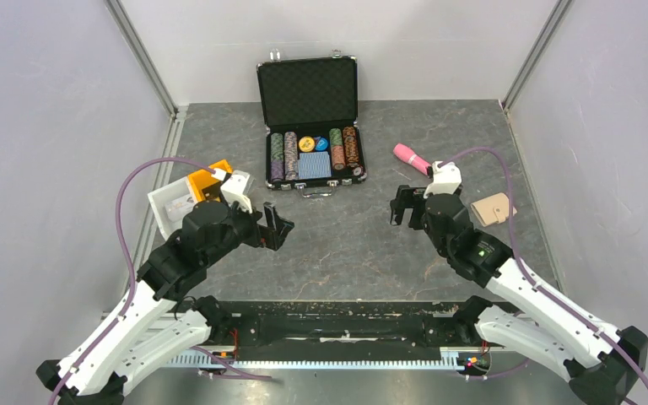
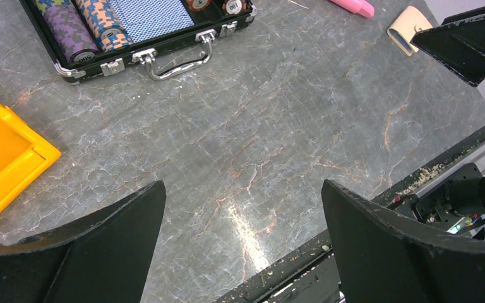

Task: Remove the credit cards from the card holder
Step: Open the card holder at the center of the board.

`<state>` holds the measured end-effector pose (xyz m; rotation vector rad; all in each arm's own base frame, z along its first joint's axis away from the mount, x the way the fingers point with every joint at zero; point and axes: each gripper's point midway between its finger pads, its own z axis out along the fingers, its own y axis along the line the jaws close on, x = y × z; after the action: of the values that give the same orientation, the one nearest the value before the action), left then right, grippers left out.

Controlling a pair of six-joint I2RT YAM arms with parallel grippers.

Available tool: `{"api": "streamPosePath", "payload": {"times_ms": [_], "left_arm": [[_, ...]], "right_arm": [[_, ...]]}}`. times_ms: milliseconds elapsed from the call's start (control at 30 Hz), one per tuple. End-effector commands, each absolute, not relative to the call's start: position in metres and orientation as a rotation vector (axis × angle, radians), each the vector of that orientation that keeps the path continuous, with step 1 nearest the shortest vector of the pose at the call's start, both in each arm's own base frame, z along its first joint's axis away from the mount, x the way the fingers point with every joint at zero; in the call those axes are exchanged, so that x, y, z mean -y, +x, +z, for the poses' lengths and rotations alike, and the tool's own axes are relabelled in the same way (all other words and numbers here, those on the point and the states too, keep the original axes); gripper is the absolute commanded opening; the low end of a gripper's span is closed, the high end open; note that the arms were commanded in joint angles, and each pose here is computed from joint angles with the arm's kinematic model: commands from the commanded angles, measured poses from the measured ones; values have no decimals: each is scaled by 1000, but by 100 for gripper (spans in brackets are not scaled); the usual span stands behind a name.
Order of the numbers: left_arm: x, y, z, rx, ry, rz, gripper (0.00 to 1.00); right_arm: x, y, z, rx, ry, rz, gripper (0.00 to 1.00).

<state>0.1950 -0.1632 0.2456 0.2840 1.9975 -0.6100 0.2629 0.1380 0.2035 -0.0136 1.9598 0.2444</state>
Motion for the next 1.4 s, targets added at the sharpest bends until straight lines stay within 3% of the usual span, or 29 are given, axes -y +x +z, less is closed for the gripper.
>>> {"api": "streamPosePath", "payload": {"times_ms": [0, 233, 467, 600, 700, 967, 1167, 1367], "left_arm": [[161, 199, 261, -1939, 265, -604, 100], [147, 195, 252, -1945, 273, -540, 100], [144, 192, 236, -1965, 273, -531, 100], [144, 194, 233, -1984, 279, -513, 100], [146, 194, 232, -1991, 286, -518, 100], [143, 194, 233, -1981, 280, -507, 100], [141, 196, 231, -1985, 269, -487, 100], [142, 198, 228, -1999, 273, -476, 100]], "right_arm": [[-130, 270, 203, -1943, 77, 199, 98], [-95, 285, 193, -1909, 126, -100, 97], [-28, 302, 207, -1858, -66, -940, 94], [-1, 319, 188, -1964, -215, -1215, 83], [21, 327, 166, -2081, -255, -1215, 70], [66, 330, 101, -2331, -397, -1206, 47], [77, 329, 79, -2407, -455, -1224, 42], [81, 328, 68, -2429, -497, -1237, 43]]}}
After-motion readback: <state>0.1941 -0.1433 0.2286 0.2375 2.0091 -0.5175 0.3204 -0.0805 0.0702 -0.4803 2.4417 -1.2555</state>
